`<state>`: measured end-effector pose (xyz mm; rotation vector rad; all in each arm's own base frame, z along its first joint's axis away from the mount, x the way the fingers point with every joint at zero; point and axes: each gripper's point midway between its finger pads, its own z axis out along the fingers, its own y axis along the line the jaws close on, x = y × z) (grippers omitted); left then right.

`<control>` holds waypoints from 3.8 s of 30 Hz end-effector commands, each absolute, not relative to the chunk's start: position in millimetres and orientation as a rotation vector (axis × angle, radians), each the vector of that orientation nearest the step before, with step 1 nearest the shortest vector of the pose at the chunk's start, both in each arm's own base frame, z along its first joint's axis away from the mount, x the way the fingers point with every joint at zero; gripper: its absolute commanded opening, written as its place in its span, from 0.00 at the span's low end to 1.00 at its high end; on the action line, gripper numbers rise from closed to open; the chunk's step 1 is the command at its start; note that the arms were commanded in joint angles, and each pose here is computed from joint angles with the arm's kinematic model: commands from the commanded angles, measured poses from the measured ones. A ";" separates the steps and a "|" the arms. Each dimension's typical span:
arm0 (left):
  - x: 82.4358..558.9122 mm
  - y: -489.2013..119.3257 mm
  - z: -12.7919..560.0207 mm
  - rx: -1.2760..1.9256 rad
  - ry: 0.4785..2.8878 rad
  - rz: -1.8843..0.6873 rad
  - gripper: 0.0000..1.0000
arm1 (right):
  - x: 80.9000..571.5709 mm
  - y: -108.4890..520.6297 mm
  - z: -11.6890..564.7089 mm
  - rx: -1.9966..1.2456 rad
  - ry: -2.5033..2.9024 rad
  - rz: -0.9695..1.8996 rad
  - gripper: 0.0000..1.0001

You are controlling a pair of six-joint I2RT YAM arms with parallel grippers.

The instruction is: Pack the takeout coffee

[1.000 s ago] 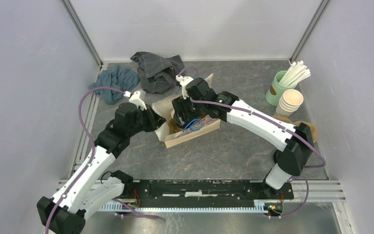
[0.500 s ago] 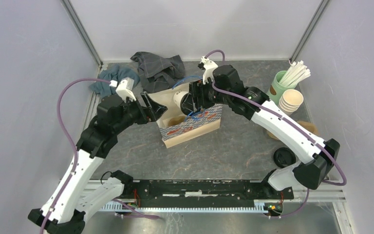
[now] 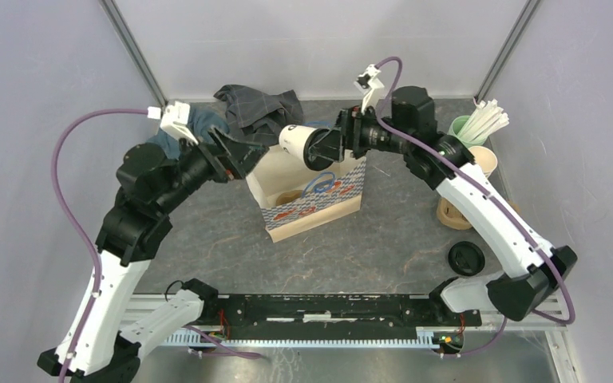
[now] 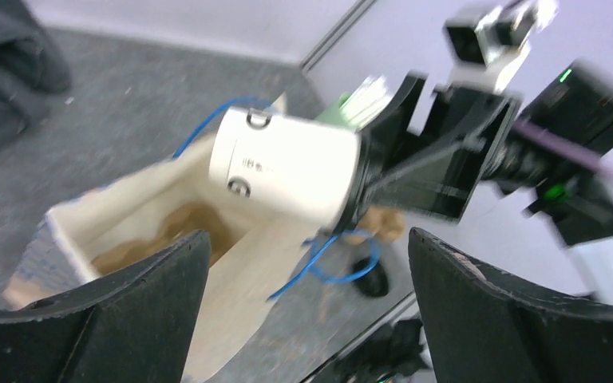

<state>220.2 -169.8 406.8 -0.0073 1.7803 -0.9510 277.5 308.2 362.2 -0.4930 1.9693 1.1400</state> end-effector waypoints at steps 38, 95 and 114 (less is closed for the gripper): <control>257.7 -219.5 414.4 -0.838 1.985 -1.468 0.86 | 221.7 306.4 457.8 -0.650 1.495 1.516 0.52; 252.7 -192.6 395.0 -1.318 1.705 -1.680 0.44 | 224.9 310.2 465.2 -0.464 1.580 1.203 0.98; 255.7 -193.4 397.4 -1.310 1.705 -1.671 0.42 | 219.2 323.7 447.6 -0.485 1.623 1.192 0.98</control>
